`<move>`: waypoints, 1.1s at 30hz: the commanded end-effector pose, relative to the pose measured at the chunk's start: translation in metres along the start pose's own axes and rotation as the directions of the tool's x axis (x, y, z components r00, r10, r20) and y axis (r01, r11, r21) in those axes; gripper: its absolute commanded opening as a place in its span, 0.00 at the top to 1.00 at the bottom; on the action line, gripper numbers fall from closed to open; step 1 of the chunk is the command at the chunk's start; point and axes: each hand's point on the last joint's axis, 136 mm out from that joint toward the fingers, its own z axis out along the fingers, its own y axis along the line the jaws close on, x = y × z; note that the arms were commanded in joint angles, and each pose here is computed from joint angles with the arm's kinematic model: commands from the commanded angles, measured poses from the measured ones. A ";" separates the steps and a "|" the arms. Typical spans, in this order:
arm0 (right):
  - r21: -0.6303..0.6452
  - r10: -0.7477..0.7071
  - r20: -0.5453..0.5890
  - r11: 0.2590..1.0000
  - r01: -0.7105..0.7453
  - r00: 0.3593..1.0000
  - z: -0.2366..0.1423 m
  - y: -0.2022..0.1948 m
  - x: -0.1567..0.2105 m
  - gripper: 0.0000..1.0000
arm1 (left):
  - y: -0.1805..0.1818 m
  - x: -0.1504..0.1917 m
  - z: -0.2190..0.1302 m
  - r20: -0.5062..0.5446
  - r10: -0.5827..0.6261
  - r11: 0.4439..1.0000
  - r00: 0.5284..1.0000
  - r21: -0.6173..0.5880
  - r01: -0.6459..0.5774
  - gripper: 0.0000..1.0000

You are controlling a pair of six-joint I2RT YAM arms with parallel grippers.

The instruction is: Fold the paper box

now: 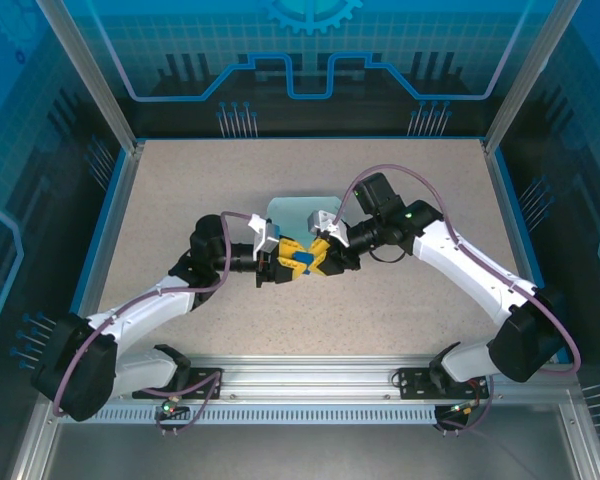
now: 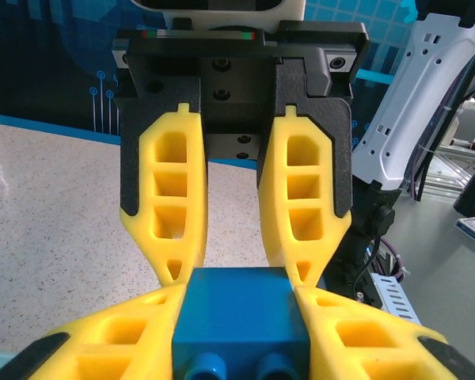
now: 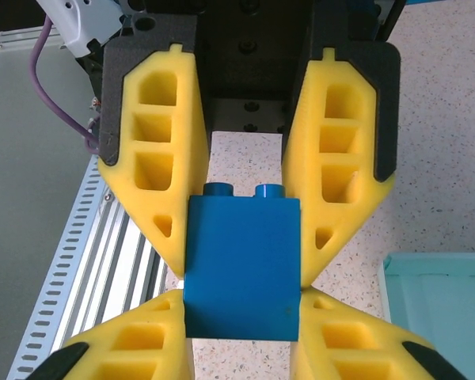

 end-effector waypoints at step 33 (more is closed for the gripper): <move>0.226 0.015 -0.498 0.967 0.114 0.867 0.073 -0.136 0.111 0.78 | 0.085 -0.021 -0.111 0.273 -0.150 0.677 0.950 -0.672 0.300 0.21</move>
